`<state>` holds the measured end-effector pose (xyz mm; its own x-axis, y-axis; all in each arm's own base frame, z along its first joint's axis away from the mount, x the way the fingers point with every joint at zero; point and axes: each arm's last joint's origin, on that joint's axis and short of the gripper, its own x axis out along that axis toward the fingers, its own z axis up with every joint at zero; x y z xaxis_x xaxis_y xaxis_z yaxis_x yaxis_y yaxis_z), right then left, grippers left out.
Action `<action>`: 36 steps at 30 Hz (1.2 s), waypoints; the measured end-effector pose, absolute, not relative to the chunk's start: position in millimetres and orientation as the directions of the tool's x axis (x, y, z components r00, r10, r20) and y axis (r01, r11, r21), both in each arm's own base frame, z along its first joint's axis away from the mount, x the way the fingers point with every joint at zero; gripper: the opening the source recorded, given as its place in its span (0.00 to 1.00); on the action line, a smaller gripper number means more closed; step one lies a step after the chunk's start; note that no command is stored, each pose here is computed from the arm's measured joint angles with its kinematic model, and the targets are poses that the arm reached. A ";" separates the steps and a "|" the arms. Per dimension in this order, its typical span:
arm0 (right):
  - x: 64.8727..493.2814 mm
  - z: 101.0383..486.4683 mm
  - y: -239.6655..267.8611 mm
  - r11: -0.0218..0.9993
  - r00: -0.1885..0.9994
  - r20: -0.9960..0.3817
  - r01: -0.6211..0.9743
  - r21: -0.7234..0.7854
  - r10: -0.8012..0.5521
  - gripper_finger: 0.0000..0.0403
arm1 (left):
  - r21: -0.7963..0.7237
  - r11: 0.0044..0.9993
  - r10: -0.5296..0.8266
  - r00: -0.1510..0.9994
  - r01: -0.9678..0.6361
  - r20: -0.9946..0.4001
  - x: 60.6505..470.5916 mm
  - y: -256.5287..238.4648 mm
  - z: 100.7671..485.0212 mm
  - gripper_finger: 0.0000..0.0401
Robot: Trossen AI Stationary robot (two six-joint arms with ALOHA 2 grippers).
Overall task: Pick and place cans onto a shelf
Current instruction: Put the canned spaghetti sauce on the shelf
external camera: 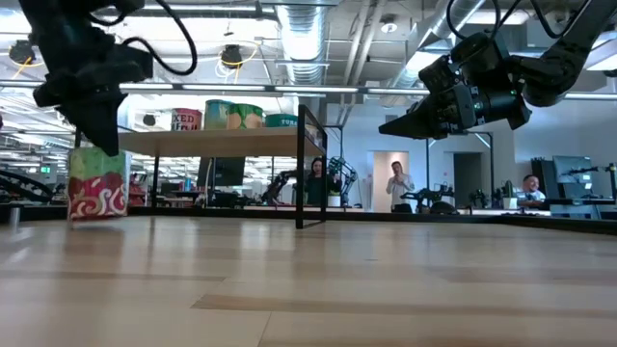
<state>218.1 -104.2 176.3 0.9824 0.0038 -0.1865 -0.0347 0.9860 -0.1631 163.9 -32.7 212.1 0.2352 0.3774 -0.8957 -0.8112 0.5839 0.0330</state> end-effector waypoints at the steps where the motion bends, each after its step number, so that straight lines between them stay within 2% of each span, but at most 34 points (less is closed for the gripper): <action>1: 218.1 176.3 -104.2 0.986 0.982 -0.187 -0.035 -0.163 0.004 0.04 | 0.034 0.587 0.369 0.230 -0.809 -0.901 164.5 -33.2 209.8 0.07; 10: 218.2 176.4 -104.2 0.986 0.983 -0.186 -0.035 -0.163 0.004 0.04 | 0.017 0.614 0.338 0.244 -0.789 -0.909 170.1 -35.4 207.6 0.14; 17: 218.2 176.4 -104.2 0.986 0.983 -0.186 -0.035 -0.163 0.004 0.03 | 0.025 0.661 0.330 0.261 -0.750 -0.907 175.2 -35.3 231.8 0.20; 21: 218.2 176.4 -104.2 0.986 0.983 -0.186 -0.035 -0.163 0.004 0.04 | 0.067 0.766 0.292 0.253 -0.639 -0.922 176.5 -34.5 246.7 0.23; 24: 218.1 176.3 -104.2 0.986 0.982 -0.187 -0.035 -0.163 0.004 0.04 | 0.092 0.843 0.237 0.212 -0.530 -0.948 173.9 -33.5 250.9 0.20; 28: 218.1 176.2 -104.2 0.986 0.982 -0.187 -0.035 -0.162 0.004 0.03 | 0.094 0.900 0.156 0.113 -0.425 -0.981 166.7 -30.9 242.6 0.08; 31: 218.1 176.2 -104.2 0.986 0.982 -0.187 -0.035 -0.162 0.004 0.03 | 0.110 0.936 0.162 0.131 -0.335 -0.978 168.9 -33.1 237.2 0.01; 33: 218.1 176.2 -104.2 0.986 0.982 -0.188 -0.034 -0.162 0.003 0.04 | 0.129 0.952 0.175 0.145 -0.277 -0.974 170.4 -33.0 233.7 0.02; 36: 218.1 176.2 -104.2 0.986 0.982 -0.188 -0.034 -0.162 0.004 0.04 | 0.129 0.960 0.172 0.159 -0.247 -0.972 171.3 -33.1 227.3 0.07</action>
